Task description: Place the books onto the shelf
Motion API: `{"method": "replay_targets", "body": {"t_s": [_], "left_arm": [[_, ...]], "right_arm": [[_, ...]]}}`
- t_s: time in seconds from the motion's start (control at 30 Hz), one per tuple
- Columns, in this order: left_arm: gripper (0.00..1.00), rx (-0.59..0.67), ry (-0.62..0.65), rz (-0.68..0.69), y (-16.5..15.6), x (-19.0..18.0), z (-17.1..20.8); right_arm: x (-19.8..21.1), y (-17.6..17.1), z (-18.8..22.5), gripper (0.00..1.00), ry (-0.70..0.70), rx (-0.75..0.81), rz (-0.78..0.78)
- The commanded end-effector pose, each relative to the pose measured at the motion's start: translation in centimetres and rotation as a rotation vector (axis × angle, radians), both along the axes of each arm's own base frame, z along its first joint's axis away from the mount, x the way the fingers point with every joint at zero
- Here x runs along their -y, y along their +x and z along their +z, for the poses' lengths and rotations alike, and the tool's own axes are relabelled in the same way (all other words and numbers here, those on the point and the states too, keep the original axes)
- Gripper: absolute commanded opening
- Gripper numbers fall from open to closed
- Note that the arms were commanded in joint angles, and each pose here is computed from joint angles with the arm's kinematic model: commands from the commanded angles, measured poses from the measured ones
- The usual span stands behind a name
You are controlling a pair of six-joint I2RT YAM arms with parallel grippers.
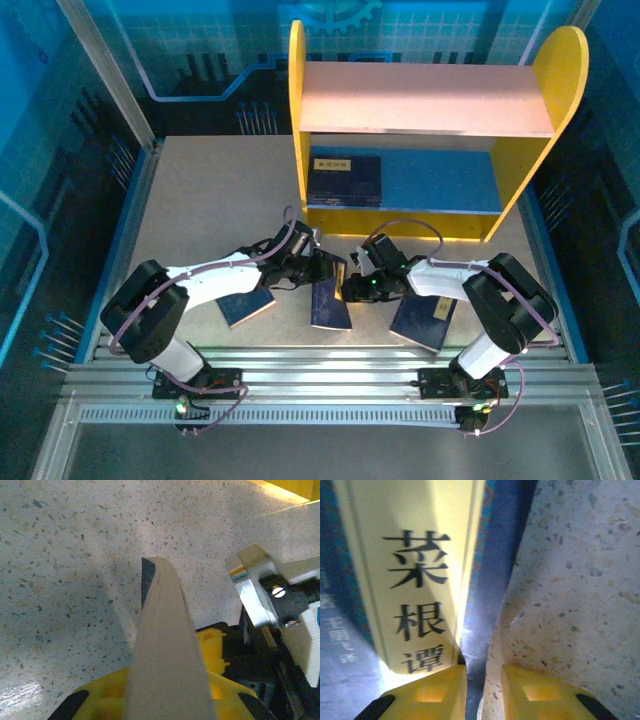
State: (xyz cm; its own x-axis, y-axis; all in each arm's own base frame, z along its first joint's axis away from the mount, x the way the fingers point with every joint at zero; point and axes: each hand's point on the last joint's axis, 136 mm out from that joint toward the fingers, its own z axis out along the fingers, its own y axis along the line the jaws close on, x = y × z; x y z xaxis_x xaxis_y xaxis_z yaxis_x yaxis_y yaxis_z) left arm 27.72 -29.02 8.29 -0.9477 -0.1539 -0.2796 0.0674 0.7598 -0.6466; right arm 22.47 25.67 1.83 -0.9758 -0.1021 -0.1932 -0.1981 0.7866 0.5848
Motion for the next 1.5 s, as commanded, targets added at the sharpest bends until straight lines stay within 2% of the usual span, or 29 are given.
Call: {"method": "replay_targets", "body": {"t_s": [0.0, 0.27, 0.63, 0.8, 0.97, 1.23, 1.47], "left_arm": [[0.00, 0.074, -0.044, -0.025, 0.2, 0.6, 2.8], [0.00, 0.161, -0.005, -0.003, -0.6, -1.9, 6.7], [0.00, 0.432, 0.053, 0.152, -2.3, -9.2, 18.3], [0.00, 0.576, 0.048, 0.296, -2.4, -12.7, 23.9], [0.00, 0.693, 0.067, 0.503, -2.1, -16.8, 27.3], [0.00, 0.831, -0.111, 0.636, -1.9, -18.0, 29.4], [0.00, 0.884, -0.243, 0.665, -1.7, -17.5, 30.2]], "right_arm": [[0.1, -0.6, 0.3, 0.31, -0.022, 0.006, 0.027], [0.3, 0.2, 3.1, 0.41, 0.012, 0.077, 0.016], [-1.4, 0.6, 11.0, 0.55, 0.185, 0.225, 0.037], [-2.9, -0.1, 16.3, 0.63, 0.328, 0.312, 0.031], [-4.9, -1.7, 21.1, 0.71, 0.521, 0.362, 0.025], [-9.2, -3.2, 25.6, 0.84, 0.675, 0.417, 0.052], [-12.5, -3.2, 26.7, 0.86, 0.750, 0.389, 0.063]]}}
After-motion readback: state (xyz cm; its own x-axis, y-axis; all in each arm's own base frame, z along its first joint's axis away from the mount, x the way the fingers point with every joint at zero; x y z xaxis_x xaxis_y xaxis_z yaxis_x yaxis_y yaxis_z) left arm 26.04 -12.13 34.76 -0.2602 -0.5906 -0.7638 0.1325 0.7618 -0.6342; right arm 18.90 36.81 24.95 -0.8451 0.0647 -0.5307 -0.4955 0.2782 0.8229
